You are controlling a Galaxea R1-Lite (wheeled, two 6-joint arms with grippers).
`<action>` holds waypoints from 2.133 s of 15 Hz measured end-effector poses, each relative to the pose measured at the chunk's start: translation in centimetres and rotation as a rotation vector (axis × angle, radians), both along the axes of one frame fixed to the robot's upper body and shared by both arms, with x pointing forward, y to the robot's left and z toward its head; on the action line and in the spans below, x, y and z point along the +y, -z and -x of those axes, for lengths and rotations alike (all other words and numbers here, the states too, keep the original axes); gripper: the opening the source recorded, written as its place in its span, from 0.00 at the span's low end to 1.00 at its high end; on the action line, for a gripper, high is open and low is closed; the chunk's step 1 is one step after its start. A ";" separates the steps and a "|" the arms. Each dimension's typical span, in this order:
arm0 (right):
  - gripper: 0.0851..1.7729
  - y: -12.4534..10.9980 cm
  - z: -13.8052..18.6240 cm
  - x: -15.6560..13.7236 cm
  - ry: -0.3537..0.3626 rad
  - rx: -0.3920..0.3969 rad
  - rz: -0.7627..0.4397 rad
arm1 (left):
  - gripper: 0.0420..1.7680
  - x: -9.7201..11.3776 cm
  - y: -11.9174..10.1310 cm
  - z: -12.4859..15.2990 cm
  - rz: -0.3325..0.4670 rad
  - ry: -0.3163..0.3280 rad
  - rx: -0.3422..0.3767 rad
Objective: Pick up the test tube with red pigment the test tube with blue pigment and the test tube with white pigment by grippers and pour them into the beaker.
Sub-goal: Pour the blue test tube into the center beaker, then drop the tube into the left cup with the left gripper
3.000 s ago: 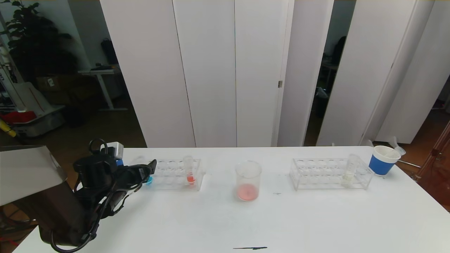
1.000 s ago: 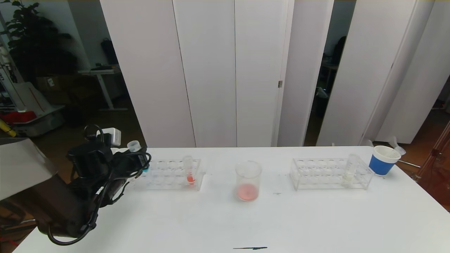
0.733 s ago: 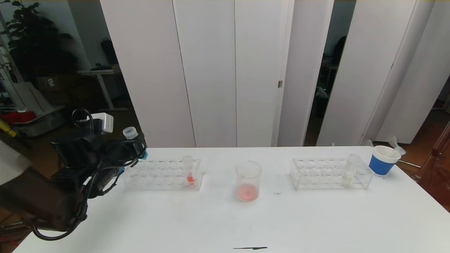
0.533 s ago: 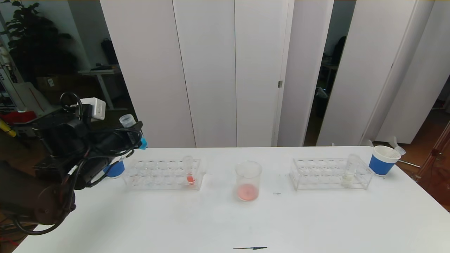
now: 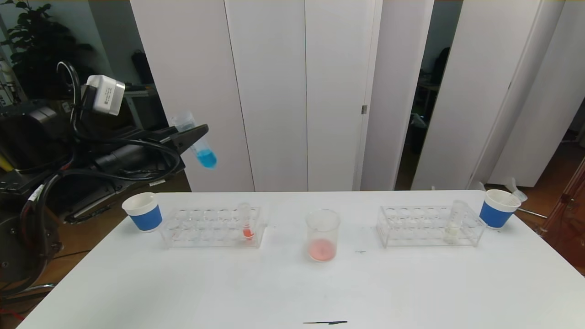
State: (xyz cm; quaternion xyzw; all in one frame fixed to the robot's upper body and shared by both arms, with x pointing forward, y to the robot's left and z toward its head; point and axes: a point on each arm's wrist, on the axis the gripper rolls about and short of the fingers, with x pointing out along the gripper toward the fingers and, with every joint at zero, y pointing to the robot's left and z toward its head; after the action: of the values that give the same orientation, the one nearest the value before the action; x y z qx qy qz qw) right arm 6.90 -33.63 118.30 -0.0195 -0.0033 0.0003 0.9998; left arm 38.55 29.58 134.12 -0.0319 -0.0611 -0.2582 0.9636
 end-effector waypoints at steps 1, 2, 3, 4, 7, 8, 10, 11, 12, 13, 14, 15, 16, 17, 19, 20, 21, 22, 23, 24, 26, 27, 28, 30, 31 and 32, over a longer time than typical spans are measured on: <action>0.99 0.0 0.0 0.0 0.000 0.000 0.000 | 0.30 -0.8 -0.3 0.1 -0.002 0.040 -0.006; 0.99 0.0 0.0 0.0 0.000 0.000 0.000 | 0.30 -1.7 -0.5 0.2 -0.004 0.077 -0.009; 0.99 0.0 0.0 0.0 0.000 0.000 0.000 | 0.30 -2.6 -0.6 0.1 -0.008 0.113 -0.014; 0.99 0.0 0.0 0.0 0.000 0.000 0.000 | 0.30 -3.5 -0.7 -0.1 -0.023 0.145 -0.025; 0.99 0.0 0.0 0.0 0.000 0.000 0.000 | 0.30 -6.1 0.3 -1.2 -0.167 0.226 -0.102; 0.99 0.0 0.0 0.0 0.000 0.000 0.000 | 0.30 -6.7 1.0 -1.7 -0.227 0.247 -0.130; 0.99 0.0 0.0 0.0 0.000 0.000 0.000 | 0.30 -7.7 2.3 -3.1 -0.327 0.267 -0.176; 0.99 0.0 0.0 0.0 0.000 0.000 0.000 | 0.30 -8.3 2.9 -3.8 -0.375 0.275 -0.202; 0.99 0.0 0.0 0.0 0.000 0.000 0.000 | 0.30 -8.8 3.5 -4.4 -0.418 0.280 -0.228; 0.99 0.0 0.0 0.0 0.000 0.000 0.000 | 0.30 -9.2 4.0 -5.0 -0.463 0.284 -0.252; 0.99 0.0 0.0 0.0 0.000 0.000 0.000 | 0.30 -9.6 4.5 -5.6 -0.513 0.285 -0.279; 0.99 0.0 0.0 0.0 -0.001 0.000 0.001 | 0.30 -9.9 5.0 -6.0 -0.556 0.284 -0.305; 0.99 0.0 0.0 0.0 0.000 0.000 0.000 | 0.30 -10.1 5.6 -6.4 -0.607 0.283 -0.334; 0.99 0.0 0.0 0.0 0.000 0.000 0.000 | 0.30 -10.2 6.1 -6.7 -0.666 0.280 -0.373; 0.99 0.0 0.0 0.0 0.000 0.000 0.000 | 0.30 -10.5 7.2 -7.2 -0.756 0.276 -0.432; 0.99 0.0 0.0 0.0 0.000 0.000 0.000 | 0.30 -10.6 7.7 -7.4 -0.781 0.276 -0.448; 0.99 0.0 0.0 0.0 0.000 0.000 0.000 | 0.30 -10.8 8.2 -7.6 -0.797 0.278 -0.458; 0.99 0.0 0.0 0.0 0.000 0.000 0.000 | 0.30 -10.9 8.6 -7.7 -0.809 0.279 -0.469; 0.99 0.0 0.0 0.0 0.000 0.000 0.000 | 0.30 -11.1 8.9 -7.8 -0.820 0.278 -0.487; 0.99 0.0 0.0 0.0 0.000 0.000 0.000 | 0.30 -11.2 9.2 -7.9 -0.825 0.283 -0.507; 0.99 0.0 0.0 0.0 0.000 0.000 0.000 | 0.30 -11.6 9.6 -8.2 -0.825 0.299 -0.548; 0.99 0.0 0.0 0.0 0.000 0.000 0.000 | 0.30 -11.9 9.8 -8.4 -0.835 0.299 -0.574; 0.99 0.0 0.0 0.0 0.000 0.000 0.000 | 0.30 -12.2 10.1 -8.5 -0.850 0.296 -0.604; 0.99 0.0 0.0 0.0 0.000 0.000 0.000 | 0.30 -13.1 10.8 -8.8 -0.879 0.279 -0.693; 0.99 0.0 0.0 0.0 0.000 0.000 0.000 | 0.30 -13.4 11.2 -8.9 -0.890 0.269 -0.730; 0.99 0.0 0.0 0.0 0.000 0.000 0.000 | 0.30 -13.7 11.7 -9.0 -0.899 0.265 -0.752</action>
State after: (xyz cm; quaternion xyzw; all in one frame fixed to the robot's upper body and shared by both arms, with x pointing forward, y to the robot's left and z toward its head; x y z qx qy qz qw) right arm 6.90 -33.63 118.30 -0.0197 -0.0033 0.0005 0.9998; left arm 47.52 15.87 122.46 0.4651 -0.2780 -0.3704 0.7545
